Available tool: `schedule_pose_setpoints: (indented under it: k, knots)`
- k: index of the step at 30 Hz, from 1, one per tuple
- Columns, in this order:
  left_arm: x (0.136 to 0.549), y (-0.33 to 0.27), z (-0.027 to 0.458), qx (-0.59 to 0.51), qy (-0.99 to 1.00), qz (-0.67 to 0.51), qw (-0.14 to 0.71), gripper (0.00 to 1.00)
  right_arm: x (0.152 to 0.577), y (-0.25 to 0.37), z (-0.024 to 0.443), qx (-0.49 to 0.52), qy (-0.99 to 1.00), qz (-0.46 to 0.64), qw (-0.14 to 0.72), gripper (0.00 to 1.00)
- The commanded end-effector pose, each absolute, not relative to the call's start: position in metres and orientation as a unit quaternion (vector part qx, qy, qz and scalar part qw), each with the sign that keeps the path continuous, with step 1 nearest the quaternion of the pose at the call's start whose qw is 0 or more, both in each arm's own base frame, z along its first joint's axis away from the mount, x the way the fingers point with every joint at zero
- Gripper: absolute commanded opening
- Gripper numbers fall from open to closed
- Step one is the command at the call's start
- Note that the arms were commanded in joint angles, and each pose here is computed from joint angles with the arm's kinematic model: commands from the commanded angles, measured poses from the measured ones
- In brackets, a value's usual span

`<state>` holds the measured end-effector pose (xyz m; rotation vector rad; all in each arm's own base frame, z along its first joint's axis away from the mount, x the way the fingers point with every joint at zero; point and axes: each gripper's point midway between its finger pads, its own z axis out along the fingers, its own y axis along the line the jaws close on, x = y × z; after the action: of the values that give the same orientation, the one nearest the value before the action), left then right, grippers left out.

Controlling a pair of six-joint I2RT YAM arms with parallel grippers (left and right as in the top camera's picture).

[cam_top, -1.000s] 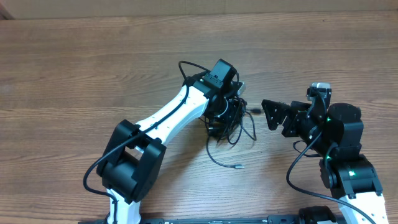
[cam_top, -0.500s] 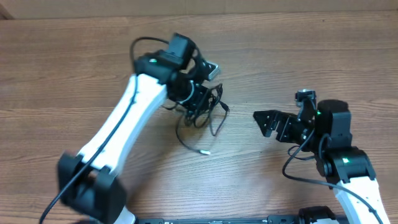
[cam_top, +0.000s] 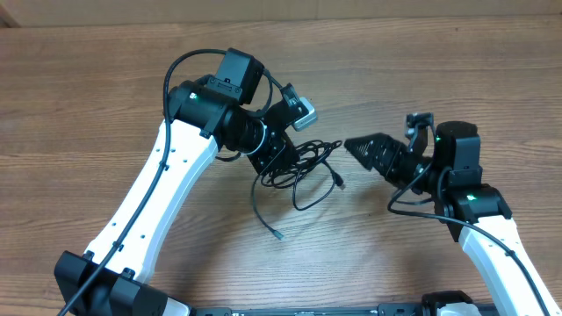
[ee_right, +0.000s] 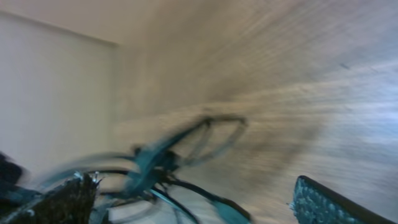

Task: Untangle cables

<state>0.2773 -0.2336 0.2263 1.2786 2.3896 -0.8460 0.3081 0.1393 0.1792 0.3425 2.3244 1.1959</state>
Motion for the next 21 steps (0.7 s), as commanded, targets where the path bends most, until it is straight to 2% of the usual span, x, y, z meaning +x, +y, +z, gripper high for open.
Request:
schedule_pose_setpoints:
  k: [1,6,10,13,16,20,21]
  knots:
    - [0.274,-0.239,0.24,0.473,0.808,-0.307,0.171,0.04,0.313,0.142,0.192,0.173,0.834,0.469,0.233,0.93]
    - [0.272,-0.241,0.242,0.477,0.801,-0.316,0.172,0.04,0.312,0.148,0.187,0.221,0.826,0.482,0.192,0.78]
    - [0.268,-0.246,0.247,0.494,0.783,-0.334,0.179,0.04,0.312,0.164,0.17,0.249,0.826,0.484,0.146,0.78]
    - [0.267,-0.246,0.248,0.496,0.78,-0.336,0.18,0.04,0.313,0.183,0.161,0.232,0.831,0.488,0.131,0.77]
    - [0.267,-0.246,0.247,0.496,0.781,-0.336,0.178,0.04,0.313,0.197,0.153,0.225,0.834,0.491,0.116,0.51]
    - [0.27,-0.242,0.244,0.493,0.788,-0.323,0.179,0.04,0.314,0.199,0.14,0.242,0.836,0.483,0.096,0.06]
    - [0.275,-0.237,0.241,0.484,0.799,-0.309,0.178,0.04,0.313,0.198,0.137,0.246,0.838,0.479,0.093,0.04]
